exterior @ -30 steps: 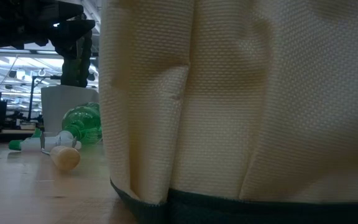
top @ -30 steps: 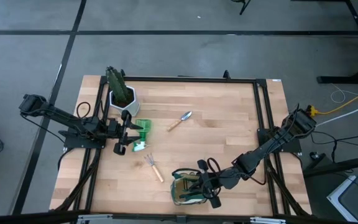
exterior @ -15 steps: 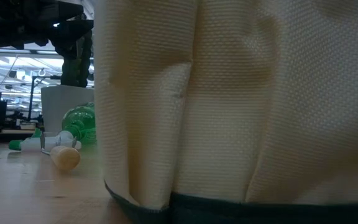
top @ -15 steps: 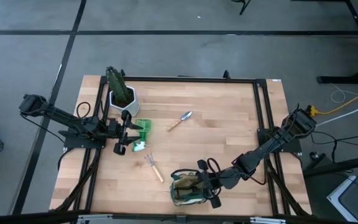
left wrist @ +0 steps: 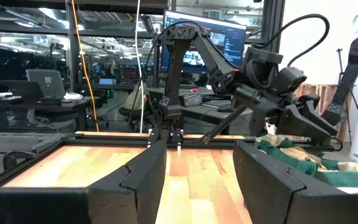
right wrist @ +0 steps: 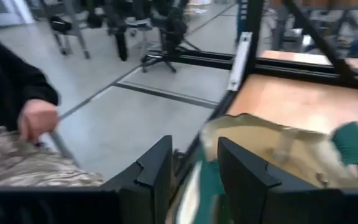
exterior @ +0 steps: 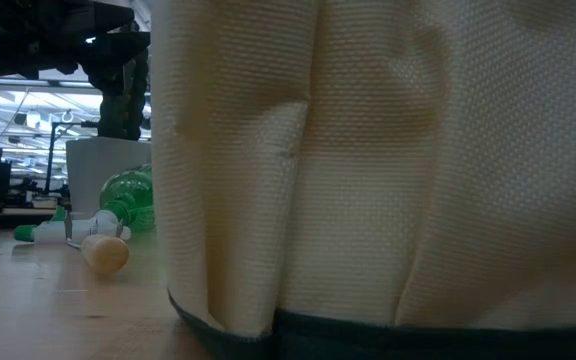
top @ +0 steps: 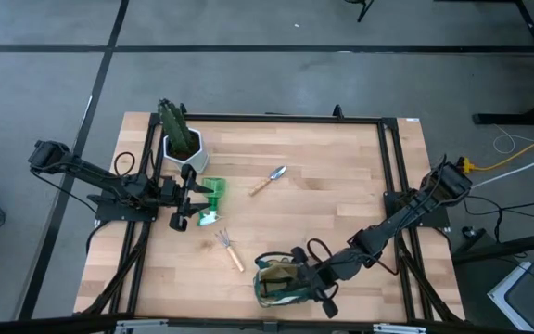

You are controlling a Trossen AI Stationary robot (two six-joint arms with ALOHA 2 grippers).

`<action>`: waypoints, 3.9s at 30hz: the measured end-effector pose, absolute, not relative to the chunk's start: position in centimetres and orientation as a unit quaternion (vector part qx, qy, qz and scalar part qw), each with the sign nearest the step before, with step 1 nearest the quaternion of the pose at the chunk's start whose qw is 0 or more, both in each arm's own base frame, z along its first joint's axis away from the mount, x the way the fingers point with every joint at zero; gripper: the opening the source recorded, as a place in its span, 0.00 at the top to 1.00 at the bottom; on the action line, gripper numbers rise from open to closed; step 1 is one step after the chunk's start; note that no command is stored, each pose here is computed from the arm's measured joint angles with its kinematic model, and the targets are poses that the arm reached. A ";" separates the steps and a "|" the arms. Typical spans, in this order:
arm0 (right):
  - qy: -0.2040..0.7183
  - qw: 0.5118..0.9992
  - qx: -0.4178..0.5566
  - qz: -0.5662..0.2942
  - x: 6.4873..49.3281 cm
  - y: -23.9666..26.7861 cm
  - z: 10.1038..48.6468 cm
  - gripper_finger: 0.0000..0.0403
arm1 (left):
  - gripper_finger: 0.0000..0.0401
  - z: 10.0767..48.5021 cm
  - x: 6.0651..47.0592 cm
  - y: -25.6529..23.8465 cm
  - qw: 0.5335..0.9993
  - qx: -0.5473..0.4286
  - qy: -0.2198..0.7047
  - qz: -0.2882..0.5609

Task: Pick & Place Garden tools in Gardening bag
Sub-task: Move the brown gardening bag to the top of the table

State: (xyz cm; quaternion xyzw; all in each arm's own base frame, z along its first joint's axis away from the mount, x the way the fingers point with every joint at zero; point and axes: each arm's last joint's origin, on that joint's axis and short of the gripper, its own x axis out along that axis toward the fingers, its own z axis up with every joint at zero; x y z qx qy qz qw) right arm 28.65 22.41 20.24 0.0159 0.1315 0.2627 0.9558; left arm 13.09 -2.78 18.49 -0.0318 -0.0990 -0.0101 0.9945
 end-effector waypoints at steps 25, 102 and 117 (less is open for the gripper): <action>0.368 0.924 -0.047 0.094 32.0 17.9 24.2 0.58 | 0.55 18.5 13.1 -2.8 0.995 -0.032 -0.099 -0.010; 0.464 0.879 0.033 -0.106 26.1 -10.0 28.6 1.00 | 0.55 18.2 13.2 -2.8 0.996 -0.028 -0.083 -0.010; 0.469 0.878 -0.012 -0.096 25.8 -10.8 28.7 1.00 | 0.55 18.2 13.2 -2.8 0.996 -0.028 -0.084 -0.010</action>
